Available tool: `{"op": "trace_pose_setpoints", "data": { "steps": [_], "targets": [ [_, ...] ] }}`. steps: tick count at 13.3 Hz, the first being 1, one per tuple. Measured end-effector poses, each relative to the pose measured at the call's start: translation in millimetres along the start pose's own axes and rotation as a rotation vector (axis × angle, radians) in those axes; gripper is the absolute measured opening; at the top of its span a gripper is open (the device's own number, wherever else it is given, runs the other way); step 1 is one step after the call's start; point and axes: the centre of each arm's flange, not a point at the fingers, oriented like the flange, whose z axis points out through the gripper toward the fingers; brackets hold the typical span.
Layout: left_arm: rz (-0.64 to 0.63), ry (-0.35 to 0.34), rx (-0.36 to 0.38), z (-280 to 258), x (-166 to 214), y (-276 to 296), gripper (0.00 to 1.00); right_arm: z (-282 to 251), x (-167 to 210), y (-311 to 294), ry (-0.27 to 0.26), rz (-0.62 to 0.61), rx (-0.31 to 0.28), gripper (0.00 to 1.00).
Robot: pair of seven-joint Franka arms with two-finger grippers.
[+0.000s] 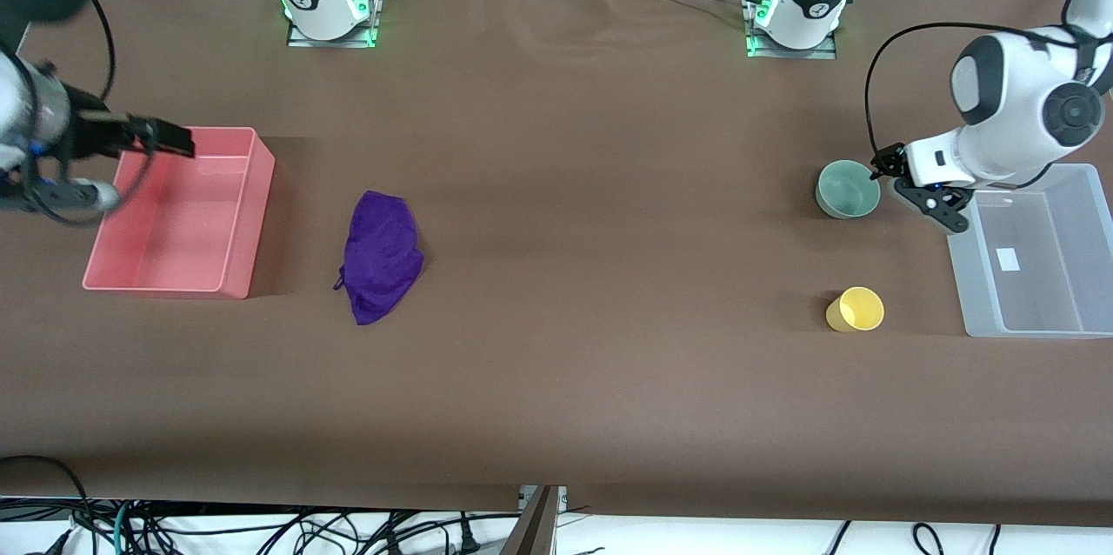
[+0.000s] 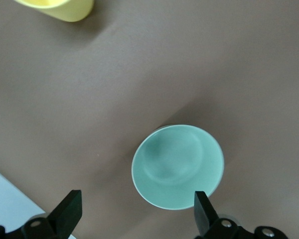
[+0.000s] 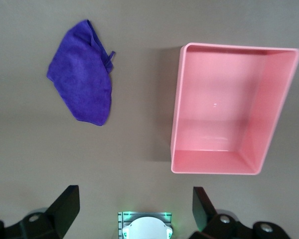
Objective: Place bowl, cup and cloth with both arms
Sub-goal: 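Grasp the purple cloth with the right gripper while the left gripper grasps the green cup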
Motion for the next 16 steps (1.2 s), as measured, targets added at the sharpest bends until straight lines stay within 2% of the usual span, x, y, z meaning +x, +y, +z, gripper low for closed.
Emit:
{"op": "trace_pose_setpoints", "data": {
  "steps": [2,4,5,7,12,13,16],
  "targets": [
    [0.092,0.008,0.008,29,-1,-6,0.99,47,36,-21,-0.049,-0.031,0.047,1.0],
    [0.128,0.01,0.009,58,-2,-2,0.96,89,63,-50,-0.046,-0.05,0.069,1.0],
    [0.137,0.003,-0.001,71,-3,1,0.89,111,71,-65,-0.031,-0.047,0.069,1.0],
    [0.157,-0.008,-0.019,87,-2,5,0.64,155,82,-93,0.017,-0.036,0.069,1.0],
    [0.175,-0.001,-0.01,86,3,4,0.1,271,98,-131,0.117,-0.062,0.083,1.0],
    [0.177,0.004,-0.002,80,5,1,0.02,291,100,-135,0.132,-0.066,0.087,1.0],
    [0.152,-0.023,-0.037,36,6,-24,0.03,331,102,-148,0.159,-0.089,0.083,1.0]
  ]
}}
